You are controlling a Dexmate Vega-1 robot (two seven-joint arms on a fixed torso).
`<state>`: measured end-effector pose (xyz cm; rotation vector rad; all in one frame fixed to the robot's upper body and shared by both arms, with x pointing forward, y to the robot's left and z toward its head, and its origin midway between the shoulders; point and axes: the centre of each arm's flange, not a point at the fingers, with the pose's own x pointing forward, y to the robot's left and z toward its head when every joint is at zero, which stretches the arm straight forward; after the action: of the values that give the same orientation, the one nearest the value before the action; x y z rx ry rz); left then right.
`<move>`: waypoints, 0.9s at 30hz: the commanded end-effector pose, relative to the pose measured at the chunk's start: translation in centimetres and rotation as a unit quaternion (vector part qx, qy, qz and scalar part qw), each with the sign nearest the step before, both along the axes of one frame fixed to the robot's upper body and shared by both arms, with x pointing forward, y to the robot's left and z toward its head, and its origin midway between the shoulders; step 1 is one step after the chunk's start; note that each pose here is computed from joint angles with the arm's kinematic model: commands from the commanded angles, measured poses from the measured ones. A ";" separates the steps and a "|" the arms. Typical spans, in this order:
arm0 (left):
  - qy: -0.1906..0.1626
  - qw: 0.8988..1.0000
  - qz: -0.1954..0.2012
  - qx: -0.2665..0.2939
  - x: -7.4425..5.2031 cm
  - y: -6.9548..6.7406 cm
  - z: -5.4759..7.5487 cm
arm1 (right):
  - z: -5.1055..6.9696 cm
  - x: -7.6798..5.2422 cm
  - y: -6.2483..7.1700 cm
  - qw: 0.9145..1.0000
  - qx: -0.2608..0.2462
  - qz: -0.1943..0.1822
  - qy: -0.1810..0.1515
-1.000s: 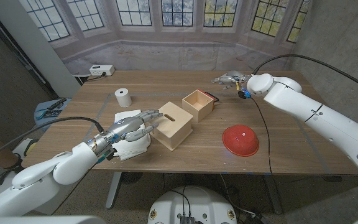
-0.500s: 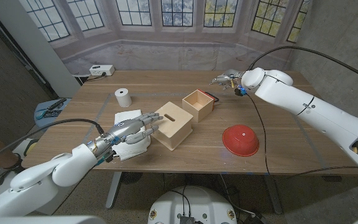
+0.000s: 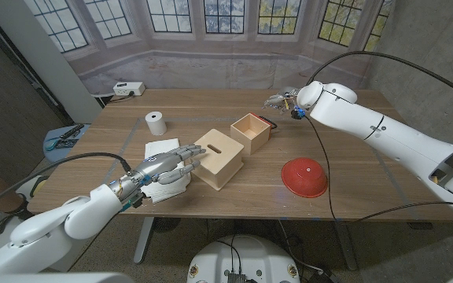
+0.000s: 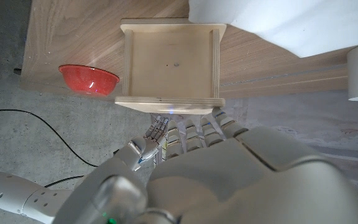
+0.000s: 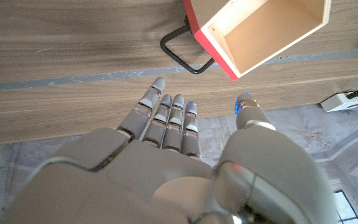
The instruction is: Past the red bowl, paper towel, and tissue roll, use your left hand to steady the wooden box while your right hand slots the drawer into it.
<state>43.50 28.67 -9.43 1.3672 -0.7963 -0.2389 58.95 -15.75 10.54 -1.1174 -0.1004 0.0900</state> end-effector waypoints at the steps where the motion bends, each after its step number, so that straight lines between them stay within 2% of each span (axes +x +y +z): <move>1: 0.000 1.000 -0.002 0.003 0.0 0.1 0.0 | 0.1 0.0 2.2 0.999 -0.033 -0.022 0.012; 17: 0.009 1.000 -0.005 0.014 0.5 0.3 0.0 | -0.8 0.2 4.5 0.995 -0.078 -0.052 0.021; 27: 0.018 1.000 -0.004 0.024 0.6 0.4 -0.1 | -1.2 0.4 5.3 0.993 -0.095 -0.065 0.018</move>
<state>43.93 28.95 -9.35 1.3861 -0.7886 -0.2700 59.19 -11.43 9.78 -1.2651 -0.0036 0.0326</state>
